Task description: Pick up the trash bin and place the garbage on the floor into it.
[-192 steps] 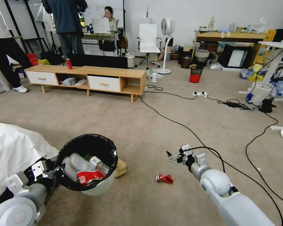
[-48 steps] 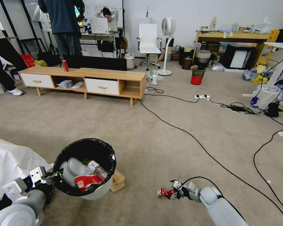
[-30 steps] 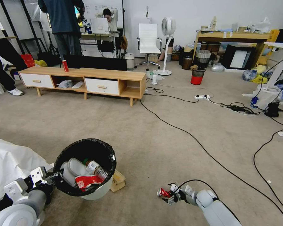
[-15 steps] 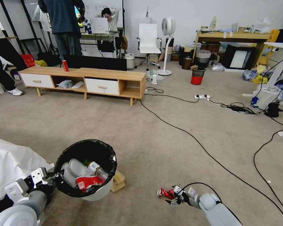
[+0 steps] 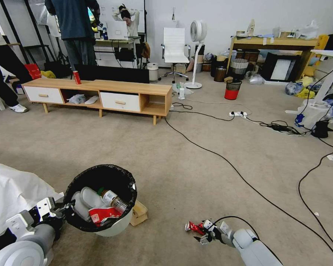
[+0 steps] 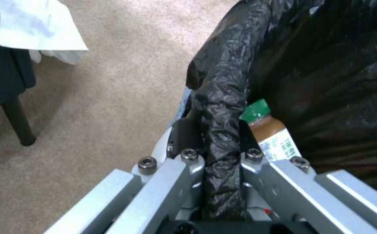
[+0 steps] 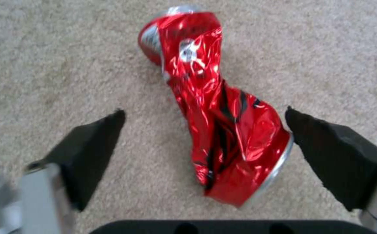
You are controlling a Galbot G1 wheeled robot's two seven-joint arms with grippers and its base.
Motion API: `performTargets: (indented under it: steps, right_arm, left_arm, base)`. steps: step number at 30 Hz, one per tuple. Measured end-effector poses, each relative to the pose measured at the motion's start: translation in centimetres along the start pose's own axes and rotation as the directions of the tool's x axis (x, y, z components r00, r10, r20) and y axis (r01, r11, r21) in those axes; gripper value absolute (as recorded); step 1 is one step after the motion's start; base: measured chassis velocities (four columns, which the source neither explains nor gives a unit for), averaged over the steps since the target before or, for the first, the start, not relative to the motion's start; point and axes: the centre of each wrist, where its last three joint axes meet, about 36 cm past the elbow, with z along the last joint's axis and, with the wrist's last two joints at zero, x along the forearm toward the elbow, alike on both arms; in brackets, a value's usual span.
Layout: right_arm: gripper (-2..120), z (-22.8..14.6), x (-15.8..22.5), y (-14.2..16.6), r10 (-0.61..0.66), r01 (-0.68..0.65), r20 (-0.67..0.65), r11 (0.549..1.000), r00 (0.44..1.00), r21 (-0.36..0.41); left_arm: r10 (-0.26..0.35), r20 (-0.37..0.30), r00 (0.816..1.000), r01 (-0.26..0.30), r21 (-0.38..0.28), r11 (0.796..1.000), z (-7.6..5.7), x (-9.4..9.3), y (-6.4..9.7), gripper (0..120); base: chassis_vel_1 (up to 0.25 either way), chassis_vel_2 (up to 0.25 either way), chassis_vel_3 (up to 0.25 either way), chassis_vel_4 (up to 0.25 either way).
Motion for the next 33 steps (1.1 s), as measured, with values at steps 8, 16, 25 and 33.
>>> performTargets:
  steps: [8,16,25,33]
  right_arm:
    - [62,0.35,0.30,0.10,0.003,-0.003,0.014,1.000,1.000,-0.016]
    - [35,-0.02,0.26,0.07,-0.003,0.003,0.034,1.000,0.999,-0.015]
    - [1,-0.53,0.01,-0.03,-0.010,0.010,0.050,1.000,0.999,-0.003]
    - [0,-0.29,0.02,0.24,-0.016,0.017,0.056,1.000,0.998,-0.008]
  left_arm:
    - [-0.003,-0.001,1.000,0.003,-0.002,1.000,0.13,0.01,0.05,3]
    - [-0.004,0.000,1.000,0.004,-0.005,1.000,0.19,-0.02,-0.03,3]
    - [-0.006,0.001,1.000,0.006,-0.006,1.000,0.20,-0.17,0.03,3]
    - [-0.006,0.002,1.000,0.006,-0.006,1.000,0.28,-0.19,0.04,3]
  base:
    - [0.000,0.000,0.000,0.000]
    - [0.000,0.000,0.000,0.000]
    - [0.000,0.000,0.000,0.000]
    - [0.000,0.000,0.000,0.000]
